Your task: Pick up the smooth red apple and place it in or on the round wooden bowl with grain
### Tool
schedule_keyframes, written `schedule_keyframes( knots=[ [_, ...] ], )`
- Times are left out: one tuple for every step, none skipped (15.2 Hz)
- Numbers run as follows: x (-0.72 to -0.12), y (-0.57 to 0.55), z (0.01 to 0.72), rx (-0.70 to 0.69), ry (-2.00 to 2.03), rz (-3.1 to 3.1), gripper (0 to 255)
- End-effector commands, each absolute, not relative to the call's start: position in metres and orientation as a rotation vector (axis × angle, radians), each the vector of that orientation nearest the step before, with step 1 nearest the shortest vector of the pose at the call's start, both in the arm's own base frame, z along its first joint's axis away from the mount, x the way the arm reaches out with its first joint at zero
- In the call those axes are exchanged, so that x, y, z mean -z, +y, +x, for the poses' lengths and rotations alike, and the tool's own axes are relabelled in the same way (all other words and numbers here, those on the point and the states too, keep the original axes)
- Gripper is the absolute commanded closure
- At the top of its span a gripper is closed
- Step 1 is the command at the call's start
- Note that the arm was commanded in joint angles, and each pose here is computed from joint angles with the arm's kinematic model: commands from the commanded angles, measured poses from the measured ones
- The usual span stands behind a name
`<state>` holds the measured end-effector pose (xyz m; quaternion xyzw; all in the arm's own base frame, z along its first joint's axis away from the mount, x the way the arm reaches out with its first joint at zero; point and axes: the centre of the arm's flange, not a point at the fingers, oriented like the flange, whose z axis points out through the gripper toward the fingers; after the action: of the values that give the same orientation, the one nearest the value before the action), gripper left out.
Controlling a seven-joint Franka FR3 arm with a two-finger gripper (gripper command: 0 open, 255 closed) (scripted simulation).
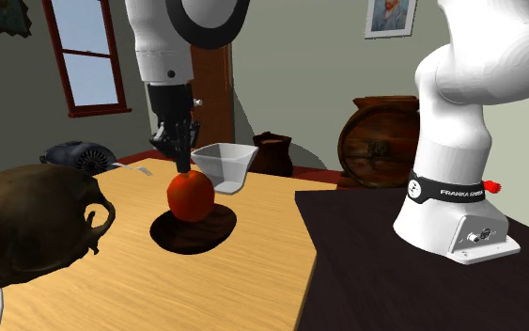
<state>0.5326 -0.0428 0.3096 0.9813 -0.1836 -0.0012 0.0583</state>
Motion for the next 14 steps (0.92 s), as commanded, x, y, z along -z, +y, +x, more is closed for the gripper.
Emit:
schedule_keyframes(
  knots=[
    [-0.304, -0.043, 0.533, 0.003, -0.556, 2.973, 255],
    [-0.304, -0.043, 0.533, 0.003, -0.556, 2.973, 255],
    [-0.304, -0.043, 0.533, 0.003, -0.556, 2.973, 255],
    [-0.304, -0.043, 0.533, 0.003, -0.556, 2.973, 255],
    [-0.304, -0.043, 0.533, 0.003, -0.556, 2.973, 255],
    [-0.304, -0.043, 0.533, 0.003, -0.556, 2.973, 255],
    [-0.304, -0.043, 0.533, 0.003, -0.556, 2.973, 255],
    [-0.304, -0.043, 0.533, 0.003, -0.556, 2.973, 0],
    [-0.304, -0.043, 0.533, 0.003, -0.556, 2.973, 0],
    [-0.304, -0.043, 0.533, 0.003, -0.556, 2.973, 0],
    [-0.304, -0.043, 0.533, 0.003, -0.556, 2.973, 0],
    [-0.304, -0.043, 0.533, 0.003, -0.556, 2.973, 0],
    [-0.304, -0.043, 0.533, 0.003, -0.556, 2.973, 0],
    [-0.317, -0.042, 0.533, 0.003, -0.556, 2.973, 0]
  ],
)
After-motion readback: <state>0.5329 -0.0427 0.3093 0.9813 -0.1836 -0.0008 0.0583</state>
